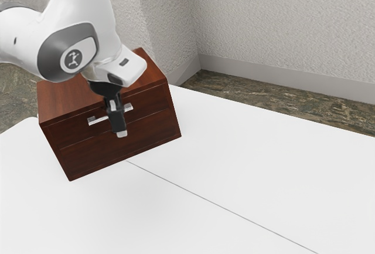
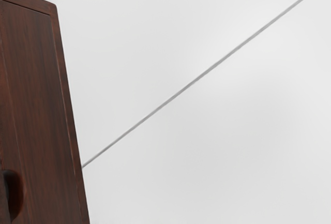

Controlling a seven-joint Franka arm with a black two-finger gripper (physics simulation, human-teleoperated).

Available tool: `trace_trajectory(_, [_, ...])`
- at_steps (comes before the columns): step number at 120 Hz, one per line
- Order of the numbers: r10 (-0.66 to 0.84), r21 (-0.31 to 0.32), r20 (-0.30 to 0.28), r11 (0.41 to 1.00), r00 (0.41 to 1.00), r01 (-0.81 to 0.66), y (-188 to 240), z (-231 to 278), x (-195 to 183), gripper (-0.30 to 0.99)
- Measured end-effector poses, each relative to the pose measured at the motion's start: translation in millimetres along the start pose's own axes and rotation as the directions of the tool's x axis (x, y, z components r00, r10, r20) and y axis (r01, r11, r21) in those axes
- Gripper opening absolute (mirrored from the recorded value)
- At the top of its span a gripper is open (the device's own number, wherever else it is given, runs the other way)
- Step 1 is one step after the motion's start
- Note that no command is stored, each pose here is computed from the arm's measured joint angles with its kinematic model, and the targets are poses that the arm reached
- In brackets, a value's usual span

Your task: Pull the drawer handle with one arm to open the drawer

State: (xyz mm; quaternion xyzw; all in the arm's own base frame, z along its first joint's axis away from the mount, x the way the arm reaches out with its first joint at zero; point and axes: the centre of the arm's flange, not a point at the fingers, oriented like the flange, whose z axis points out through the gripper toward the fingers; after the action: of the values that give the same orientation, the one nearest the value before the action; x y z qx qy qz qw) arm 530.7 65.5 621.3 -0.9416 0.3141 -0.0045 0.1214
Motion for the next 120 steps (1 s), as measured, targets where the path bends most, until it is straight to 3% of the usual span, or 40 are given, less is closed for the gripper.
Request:
trace_trajectory(15, [-0.024,0.043,0.01,0.999,1.0,0.024,-12.3,8.2,-7.9,0.38])
trace_trajectory(37, [-0.042,0.104,0.021,0.994,0.999,0.04,-30.0,20.9,-11.2,0.24])
trace_trajectory(68, [-0.041,0.159,0.025,0.987,0.999,0.037,-45.8,34.0,-8.3,0.18])
trace_trajectory(120, [-0.036,0.174,0.026,0.984,0.999,0.031,-73.4,55.7,-19.1,0.16])
